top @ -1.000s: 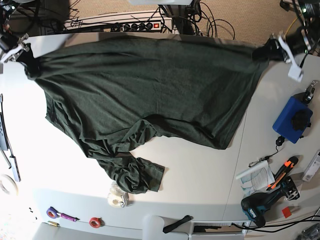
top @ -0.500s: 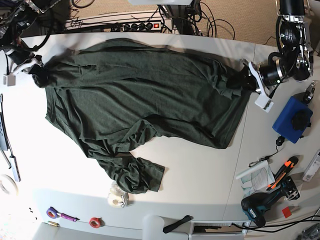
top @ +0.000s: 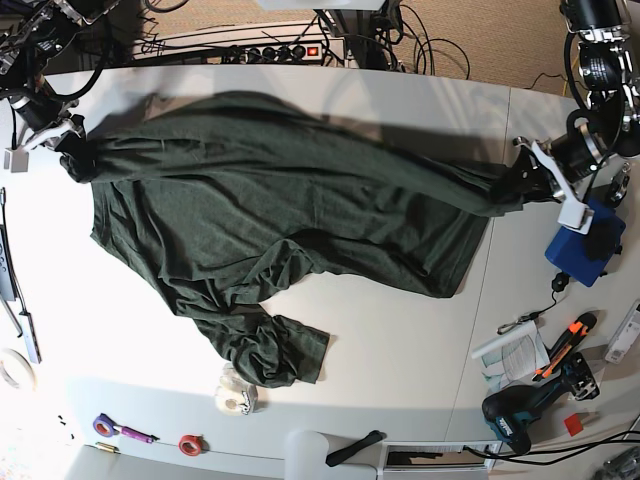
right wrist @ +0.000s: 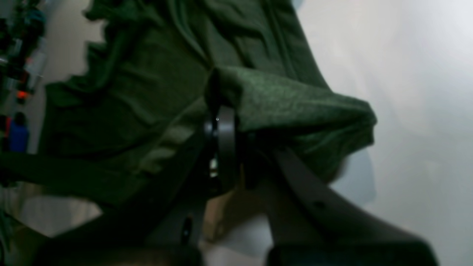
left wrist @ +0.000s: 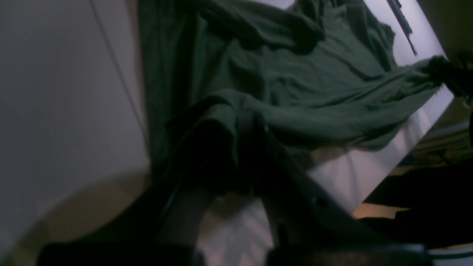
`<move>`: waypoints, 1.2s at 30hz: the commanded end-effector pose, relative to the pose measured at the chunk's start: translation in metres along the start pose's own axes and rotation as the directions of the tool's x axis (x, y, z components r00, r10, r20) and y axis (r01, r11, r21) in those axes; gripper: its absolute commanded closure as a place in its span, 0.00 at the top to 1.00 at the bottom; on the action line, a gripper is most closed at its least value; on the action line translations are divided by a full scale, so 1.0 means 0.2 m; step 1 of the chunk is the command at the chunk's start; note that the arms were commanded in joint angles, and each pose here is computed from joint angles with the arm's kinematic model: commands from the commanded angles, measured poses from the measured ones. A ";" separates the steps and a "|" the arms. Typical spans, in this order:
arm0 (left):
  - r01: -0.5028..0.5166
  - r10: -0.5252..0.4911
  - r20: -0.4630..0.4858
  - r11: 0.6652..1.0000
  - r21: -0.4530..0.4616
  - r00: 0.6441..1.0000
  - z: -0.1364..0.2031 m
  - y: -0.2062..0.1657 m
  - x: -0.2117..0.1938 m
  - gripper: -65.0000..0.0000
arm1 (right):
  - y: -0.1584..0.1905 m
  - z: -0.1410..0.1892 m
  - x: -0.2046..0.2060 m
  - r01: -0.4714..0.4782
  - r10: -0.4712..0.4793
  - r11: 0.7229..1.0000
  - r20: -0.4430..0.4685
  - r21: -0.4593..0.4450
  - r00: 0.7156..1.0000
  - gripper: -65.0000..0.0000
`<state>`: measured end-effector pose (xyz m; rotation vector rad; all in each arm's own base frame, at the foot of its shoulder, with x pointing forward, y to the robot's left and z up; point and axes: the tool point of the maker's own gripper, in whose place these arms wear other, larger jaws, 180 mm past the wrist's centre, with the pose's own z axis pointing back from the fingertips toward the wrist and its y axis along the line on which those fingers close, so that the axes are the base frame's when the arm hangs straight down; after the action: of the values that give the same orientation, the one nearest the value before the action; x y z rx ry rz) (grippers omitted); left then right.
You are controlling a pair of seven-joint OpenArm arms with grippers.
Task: Layout the t-shirt on the table in an organized manner, then fold the t-shirt properly
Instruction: 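Lift the shirt with both grippers and stretch it between them, then lower the stretched green shirt onto the table with both grippers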
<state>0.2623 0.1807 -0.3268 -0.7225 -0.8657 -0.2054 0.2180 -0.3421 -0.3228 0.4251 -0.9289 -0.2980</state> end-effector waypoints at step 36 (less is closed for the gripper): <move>-0.089 0.091 0.134 0.996 -0.017 0.987 0.32 0.02 0.10 0.00 | 0.06 0.26 0.34 0.020 -0.066 0.990 0.334 0.139 0.940 0.00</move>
<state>0.2305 0.2224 -0.3015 -0.7934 -0.9039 -0.0634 0.2112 -0.3643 -0.2621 0.5413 -1.2127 -0.3827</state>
